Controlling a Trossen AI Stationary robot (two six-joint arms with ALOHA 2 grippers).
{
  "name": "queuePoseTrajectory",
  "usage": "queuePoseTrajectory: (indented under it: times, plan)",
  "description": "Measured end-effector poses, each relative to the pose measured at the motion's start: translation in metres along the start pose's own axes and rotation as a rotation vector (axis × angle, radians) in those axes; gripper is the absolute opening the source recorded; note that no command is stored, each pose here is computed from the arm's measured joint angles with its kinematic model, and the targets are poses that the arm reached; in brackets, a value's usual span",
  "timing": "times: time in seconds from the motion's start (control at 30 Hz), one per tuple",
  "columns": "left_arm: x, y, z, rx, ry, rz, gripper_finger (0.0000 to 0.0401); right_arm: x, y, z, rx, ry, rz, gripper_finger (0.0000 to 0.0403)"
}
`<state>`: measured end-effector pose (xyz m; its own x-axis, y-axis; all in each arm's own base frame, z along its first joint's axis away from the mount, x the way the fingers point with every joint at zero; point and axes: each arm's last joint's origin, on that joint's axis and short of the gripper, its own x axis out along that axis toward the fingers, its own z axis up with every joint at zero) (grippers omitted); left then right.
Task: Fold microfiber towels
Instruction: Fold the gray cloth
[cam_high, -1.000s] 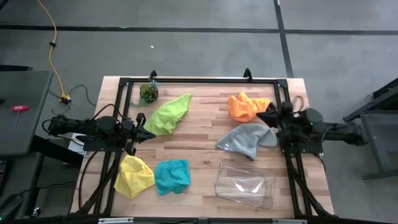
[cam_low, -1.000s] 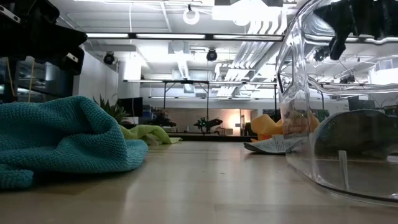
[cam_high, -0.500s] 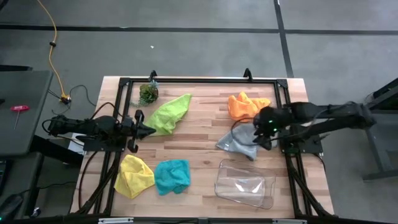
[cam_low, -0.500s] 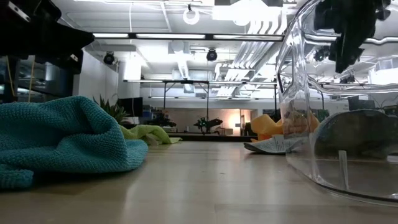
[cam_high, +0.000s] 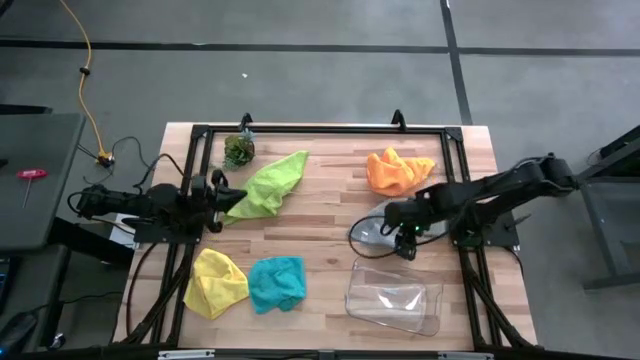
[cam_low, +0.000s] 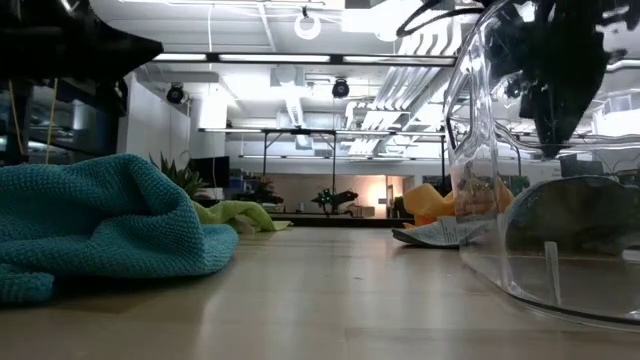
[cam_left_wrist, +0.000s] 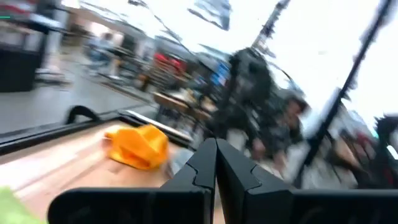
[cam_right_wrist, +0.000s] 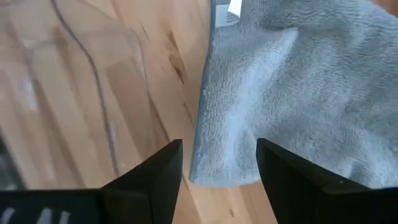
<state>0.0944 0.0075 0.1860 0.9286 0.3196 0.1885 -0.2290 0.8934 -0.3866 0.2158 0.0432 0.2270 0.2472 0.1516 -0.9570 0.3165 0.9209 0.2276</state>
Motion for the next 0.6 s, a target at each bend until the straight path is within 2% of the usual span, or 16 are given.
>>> queuePoseTrajectory:
  times: [0.27, 0.6]
  plan:
    - [0.003, -0.002, 0.006, -0.071, -0.076, 0.031, 0.0000, 0.025, 0.013, -0.001, -0.074, 0.040, -0.105, 0.0197]
    - [0.013, -0.002, -0.004, -0.018, 0.011, 0.062, 0.0000, 0.042, 0.019, -0.002, -0.085, 0.081, -0.163, 0.0197]
